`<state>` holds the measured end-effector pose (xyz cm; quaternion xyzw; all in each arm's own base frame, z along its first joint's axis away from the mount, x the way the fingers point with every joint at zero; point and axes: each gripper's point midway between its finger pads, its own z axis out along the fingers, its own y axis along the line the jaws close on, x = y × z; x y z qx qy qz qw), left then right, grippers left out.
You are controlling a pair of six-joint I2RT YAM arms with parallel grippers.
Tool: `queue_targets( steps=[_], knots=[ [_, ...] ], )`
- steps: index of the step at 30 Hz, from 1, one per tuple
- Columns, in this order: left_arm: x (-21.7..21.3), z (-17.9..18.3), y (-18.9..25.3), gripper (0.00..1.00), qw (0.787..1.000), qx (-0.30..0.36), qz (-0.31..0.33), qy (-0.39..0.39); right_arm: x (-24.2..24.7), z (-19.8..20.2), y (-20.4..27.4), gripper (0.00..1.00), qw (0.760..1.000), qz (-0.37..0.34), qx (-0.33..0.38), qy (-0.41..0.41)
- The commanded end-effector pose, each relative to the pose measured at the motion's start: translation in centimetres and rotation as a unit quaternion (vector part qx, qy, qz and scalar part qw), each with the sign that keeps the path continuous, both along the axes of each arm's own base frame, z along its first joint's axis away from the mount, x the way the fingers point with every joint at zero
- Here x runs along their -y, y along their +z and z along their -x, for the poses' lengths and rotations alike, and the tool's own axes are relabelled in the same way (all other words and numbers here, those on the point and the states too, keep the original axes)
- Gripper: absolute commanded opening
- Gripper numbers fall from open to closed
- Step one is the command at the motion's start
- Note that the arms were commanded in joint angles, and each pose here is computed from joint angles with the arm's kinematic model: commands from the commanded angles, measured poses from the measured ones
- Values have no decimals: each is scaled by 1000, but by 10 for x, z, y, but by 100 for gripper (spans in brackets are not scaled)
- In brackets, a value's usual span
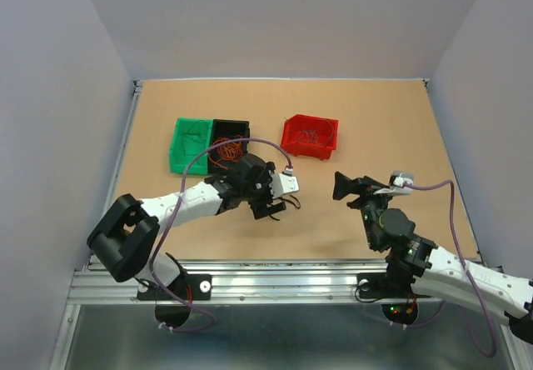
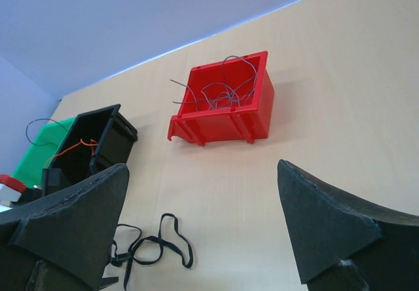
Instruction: Untangle the cables
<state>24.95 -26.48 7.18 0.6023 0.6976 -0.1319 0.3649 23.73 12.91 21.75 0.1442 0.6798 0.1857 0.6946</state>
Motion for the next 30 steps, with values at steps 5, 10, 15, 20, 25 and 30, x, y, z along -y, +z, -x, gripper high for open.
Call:
queue_targets(
  steps=[5, 10, 15, 20, 25, 30],
  knots=[
    [10, 1, -16, 99, 1000, -8, -11, -3, 2, -2, -12, 100, 1000, 14, -16, -14],
    [10, -10, -34, 99, 999, -16, -40, 20, -5, -3, -13, 100, 1000, 20, -20, -4],
    [10, -11, -54, 82, 997, -39, -64, 25, -6, -2, -12, 100, 1000, 17, -17, 4],
    [4, -8, -60, 41, 996, -46, -79, 24, -7, 0, -10, 100, 1000, 14, -13, 12],
    [8, -8, -34, 14, 998, -25, -44, 24, -4, 1, -10, 100, 1000, 14, -10, 11],
    [10, -9, 1, 0, 1000, -18, 4, 23, -5, 1, -10, 100, 1000, 15, -10, 13]
  ],
)
